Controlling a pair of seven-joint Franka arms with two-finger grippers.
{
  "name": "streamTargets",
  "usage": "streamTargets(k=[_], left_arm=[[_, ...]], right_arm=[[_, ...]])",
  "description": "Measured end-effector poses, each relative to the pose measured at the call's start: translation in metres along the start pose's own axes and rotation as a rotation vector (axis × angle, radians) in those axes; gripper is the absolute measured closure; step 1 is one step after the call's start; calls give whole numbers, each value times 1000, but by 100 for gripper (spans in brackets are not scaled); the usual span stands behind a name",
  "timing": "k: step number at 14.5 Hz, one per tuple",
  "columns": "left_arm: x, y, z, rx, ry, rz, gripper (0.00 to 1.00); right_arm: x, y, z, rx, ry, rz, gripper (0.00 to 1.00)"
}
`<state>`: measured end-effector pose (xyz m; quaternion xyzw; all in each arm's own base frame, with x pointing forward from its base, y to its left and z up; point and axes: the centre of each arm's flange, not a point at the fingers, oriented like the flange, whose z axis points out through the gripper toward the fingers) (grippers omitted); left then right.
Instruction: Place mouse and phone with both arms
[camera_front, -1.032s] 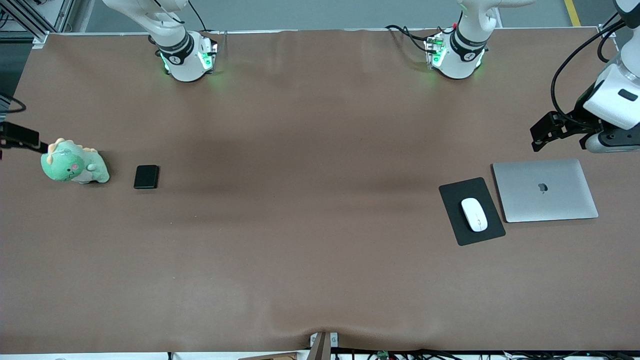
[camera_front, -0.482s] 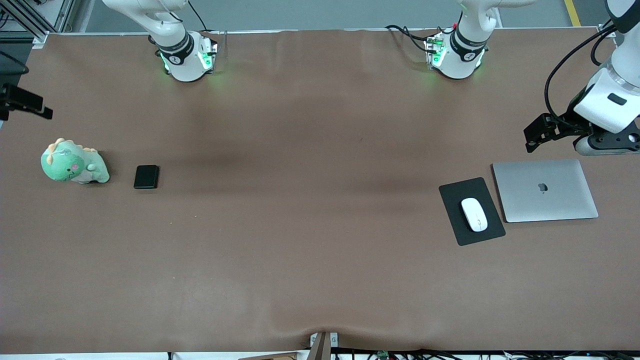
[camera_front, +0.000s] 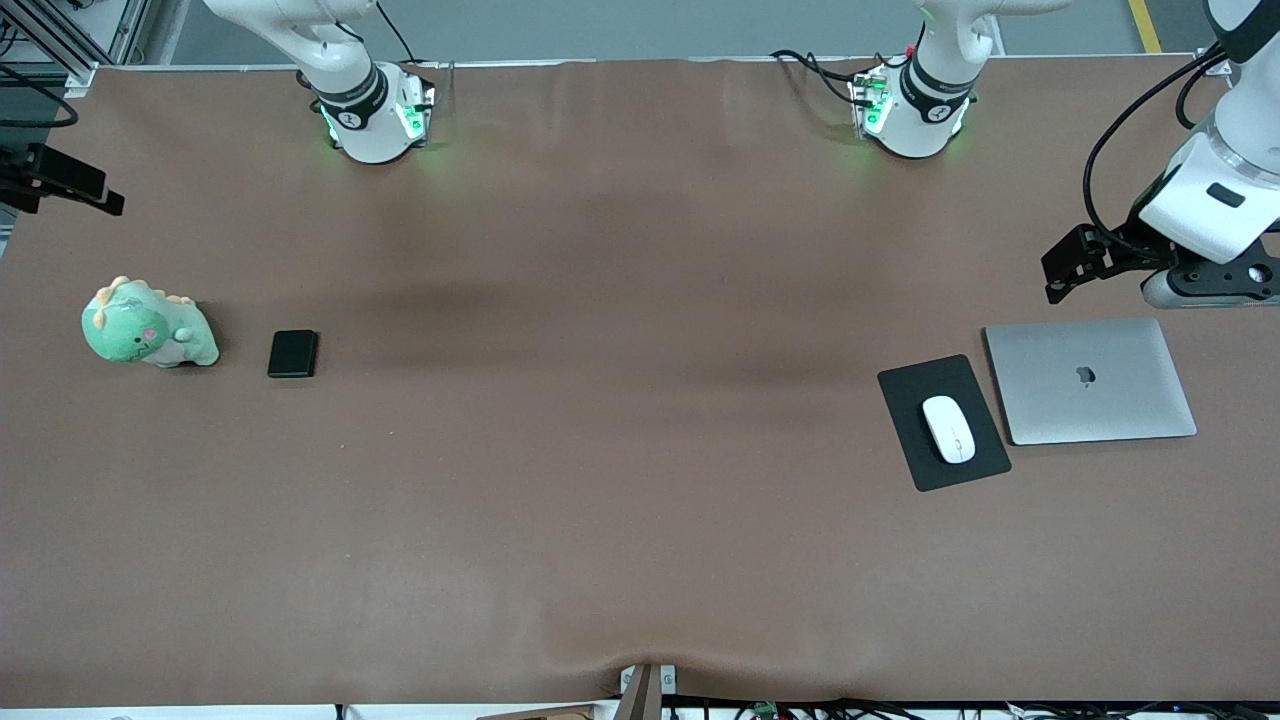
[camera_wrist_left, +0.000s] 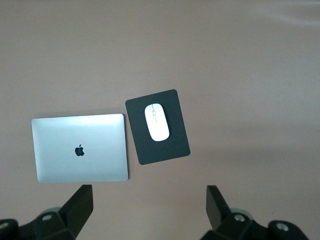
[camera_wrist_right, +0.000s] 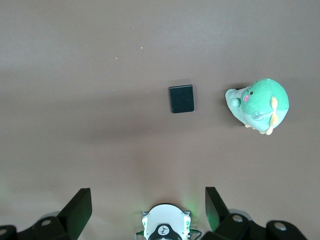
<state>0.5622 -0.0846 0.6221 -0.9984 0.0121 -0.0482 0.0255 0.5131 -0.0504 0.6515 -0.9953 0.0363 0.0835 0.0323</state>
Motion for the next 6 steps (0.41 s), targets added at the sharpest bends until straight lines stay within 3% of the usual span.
streamTargets(k=[6], left_arm=[[-3,2,-1,-32,-28,-5,0]], right_arm=[[-8,-8,-3,1,38,-4,0]])
